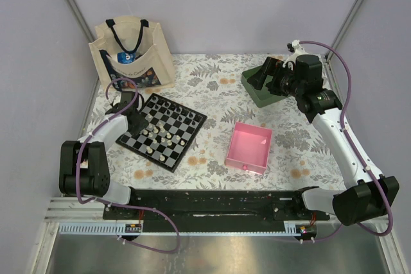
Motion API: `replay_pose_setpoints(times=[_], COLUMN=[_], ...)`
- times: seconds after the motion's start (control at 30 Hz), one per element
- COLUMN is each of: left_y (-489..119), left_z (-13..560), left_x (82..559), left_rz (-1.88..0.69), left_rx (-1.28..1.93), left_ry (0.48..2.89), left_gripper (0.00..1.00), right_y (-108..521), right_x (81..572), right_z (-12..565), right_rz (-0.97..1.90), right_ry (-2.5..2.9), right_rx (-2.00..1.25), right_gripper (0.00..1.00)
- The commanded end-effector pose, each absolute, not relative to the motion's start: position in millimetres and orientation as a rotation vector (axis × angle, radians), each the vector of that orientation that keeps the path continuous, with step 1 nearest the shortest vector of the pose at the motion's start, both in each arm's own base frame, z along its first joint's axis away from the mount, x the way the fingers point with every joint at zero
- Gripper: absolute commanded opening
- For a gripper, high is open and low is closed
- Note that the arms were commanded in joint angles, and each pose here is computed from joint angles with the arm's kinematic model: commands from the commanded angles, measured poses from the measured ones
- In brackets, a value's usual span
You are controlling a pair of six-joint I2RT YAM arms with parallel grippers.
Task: Set up the chess pieces on the board
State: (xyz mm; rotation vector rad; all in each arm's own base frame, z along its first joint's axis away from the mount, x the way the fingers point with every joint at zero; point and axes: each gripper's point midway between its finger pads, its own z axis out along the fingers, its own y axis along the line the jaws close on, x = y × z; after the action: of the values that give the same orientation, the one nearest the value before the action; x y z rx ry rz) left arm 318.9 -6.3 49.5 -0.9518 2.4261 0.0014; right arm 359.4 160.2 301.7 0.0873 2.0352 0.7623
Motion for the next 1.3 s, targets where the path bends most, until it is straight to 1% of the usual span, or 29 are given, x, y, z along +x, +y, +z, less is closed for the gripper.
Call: replay_pose_setpoints(times=[0.0, 0.2, 0.3, 0.33, 0.4, 0.43, 0.67, 0.8, 0.97, 1.03, 1.17, 1.23, 1.27], left_y=[-10.5, -12.3, -13.7, -14.5, -16.1, -16.1, -18.4, -20.2, -16.8, -16.6, -15.7, -15.1, -14.8], left_z=[58.3, 58.2, 56.0, 55.4, 55.3, 55.3, 53.1, 51.7, 48.1, 48.6, 51.6, 53.3, 54.2], left_x=[333.5, 332.1, 330.9, 330.5, 330.6, 331.0, 327.5, 323.1, 320.4, 321.0, 321.6, 321.7, 321.9], left_rz=[-0.046, -0.059, -0.069, -0.075, -0.087, -0.09, -0.094, -0.103, -0.074, -0.073, -0.071, -0.069, -0.068], left_rx=[-0.947, -0.943, -0.943, -0.942, -0.937, -0.936, -0.929, -0.93, -0.929, -0.929, -0.924, -0.922, -0.92], left_ry=[2.381, 2.386, 2.388, 2.389, 2.391, 2.392, 2.418, 2.429, 2.435, 2.433, 2.424, 2.419, 2.418], left_gripper=[0.38, 0.38, 0.36, 0.36, 0.3, 0.29, 0.3, 0.32, 0.3, 0.26, 0.2, 0.13, 0.07], right_y=[155.6, 154.9, 155.0, 154.7, 154.9, 154.2, 153.5, 154.1, 154.4, 153.6, 152.5, 152.9, 152.7], right_x=[361.4, 361.9, 362.2, 362.7, 362.6, 362.8, 362.8, 363.8, 363.7, 363.8, 363.9, 363.5, 363.9], right_z=[316.1, 314.4, 313.8, 313.2, 312.4, 313.2, 311.4, 311.5, 311.5, 311.3, 311.1, 310.7, 311.0], right_rz=[0.738, 0.731, 0.732, 0.728, 0.727, 0.725, 0.719, 0.722, 0.723, 0.719, 0.715, 0.714, 0.712], right_ry=[1.973, 1.976, 1.978, 1.979, 1.981, 1.977, 1.981, 1.981, 1.982, 1.981, 1.981, 1.982, 1.98], right_rx=[0.073, 0.074, 0.076, 0.074, 0.077, 0.075, 0.075, 0.075, 0.074, 0.077, 0.081, 0.077, 0.077], right_gripper=[0.98, 0.99, 0.99, 0.99, 0.99, 0.99, 0.99, 0.99, 1.0, 0.99, 1.0, 0.99, 0.99])
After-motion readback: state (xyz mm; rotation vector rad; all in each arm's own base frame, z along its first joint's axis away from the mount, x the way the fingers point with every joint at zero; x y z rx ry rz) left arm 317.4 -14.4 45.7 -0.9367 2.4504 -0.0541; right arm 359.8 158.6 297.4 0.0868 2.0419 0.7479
